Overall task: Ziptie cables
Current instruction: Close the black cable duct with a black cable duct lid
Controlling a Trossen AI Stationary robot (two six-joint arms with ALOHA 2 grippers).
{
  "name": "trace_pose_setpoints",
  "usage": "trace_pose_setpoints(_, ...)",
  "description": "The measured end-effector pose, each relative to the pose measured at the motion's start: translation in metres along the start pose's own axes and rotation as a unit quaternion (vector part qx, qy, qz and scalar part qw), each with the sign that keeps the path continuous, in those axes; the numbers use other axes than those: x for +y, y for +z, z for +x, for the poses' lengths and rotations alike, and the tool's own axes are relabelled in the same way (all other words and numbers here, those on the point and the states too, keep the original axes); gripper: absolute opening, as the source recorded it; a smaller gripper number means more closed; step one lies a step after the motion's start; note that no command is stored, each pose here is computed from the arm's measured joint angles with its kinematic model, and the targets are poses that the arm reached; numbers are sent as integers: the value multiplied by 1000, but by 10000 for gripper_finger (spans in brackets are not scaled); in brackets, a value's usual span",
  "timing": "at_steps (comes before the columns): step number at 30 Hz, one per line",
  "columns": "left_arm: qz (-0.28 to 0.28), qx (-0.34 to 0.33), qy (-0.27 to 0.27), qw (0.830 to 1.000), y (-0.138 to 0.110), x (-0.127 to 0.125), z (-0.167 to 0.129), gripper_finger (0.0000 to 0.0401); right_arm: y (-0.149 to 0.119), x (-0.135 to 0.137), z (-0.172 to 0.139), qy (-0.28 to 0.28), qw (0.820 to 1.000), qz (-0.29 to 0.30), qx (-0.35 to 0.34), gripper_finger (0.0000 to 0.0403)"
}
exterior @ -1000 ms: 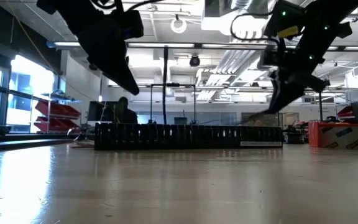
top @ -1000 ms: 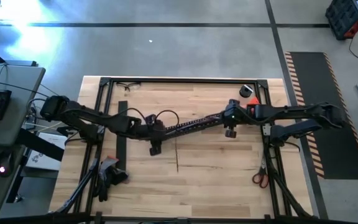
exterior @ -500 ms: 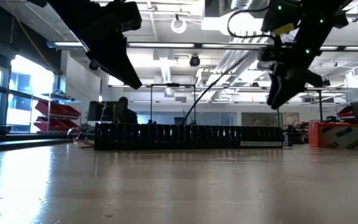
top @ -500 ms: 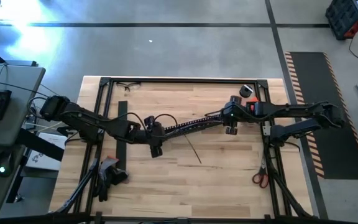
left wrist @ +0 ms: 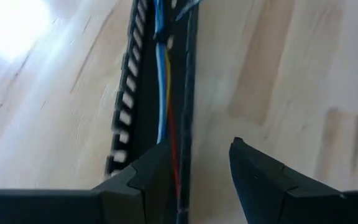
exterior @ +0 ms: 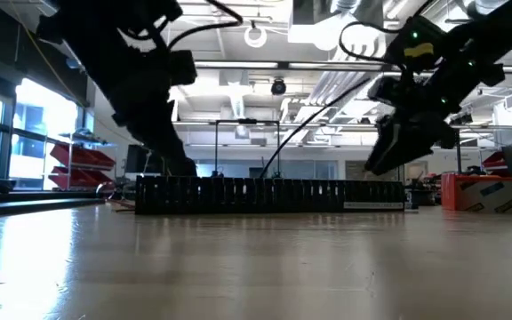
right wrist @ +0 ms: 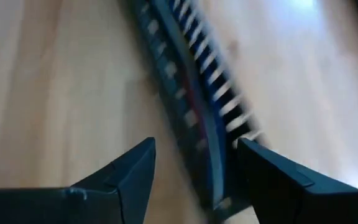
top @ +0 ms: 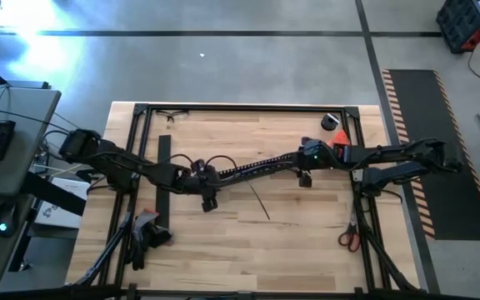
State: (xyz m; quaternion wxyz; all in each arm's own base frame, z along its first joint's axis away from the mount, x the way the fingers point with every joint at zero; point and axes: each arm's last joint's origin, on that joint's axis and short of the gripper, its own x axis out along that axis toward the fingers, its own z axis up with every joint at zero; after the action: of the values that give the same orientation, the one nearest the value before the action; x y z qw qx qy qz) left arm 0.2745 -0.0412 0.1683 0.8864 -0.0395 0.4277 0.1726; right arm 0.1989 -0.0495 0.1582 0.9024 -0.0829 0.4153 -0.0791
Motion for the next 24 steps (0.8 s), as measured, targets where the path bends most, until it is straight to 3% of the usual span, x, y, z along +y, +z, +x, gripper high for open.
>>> trace_pose_setpoints(4,20,36,43,998,-1,8,-6,145,-9,7,0,43,997,40,42,204)
trace_pose_setpoints(8,5,38,113,993,7,21,-27,145,-11,18,-1,78,993,65,64,204)
trace_pose_setpoints(11,-66,46,138,987,6,34,-41,145,-6,26,-3,92,991,74,59,204)
trace_pose_setpoints(13,-126,69,161,976,0,47,-49,146,2,30,-5,98,990,85,46,204)
trace_pose_setpoints(16,-174,119,210,955,-19,63,-54,158,12,37,-9,106,990,86,25,204)
trace_pose_setpoints(24,-273,178,250,912,-64,83,-38,261,27,51,-14,95,994,48,-34,204)
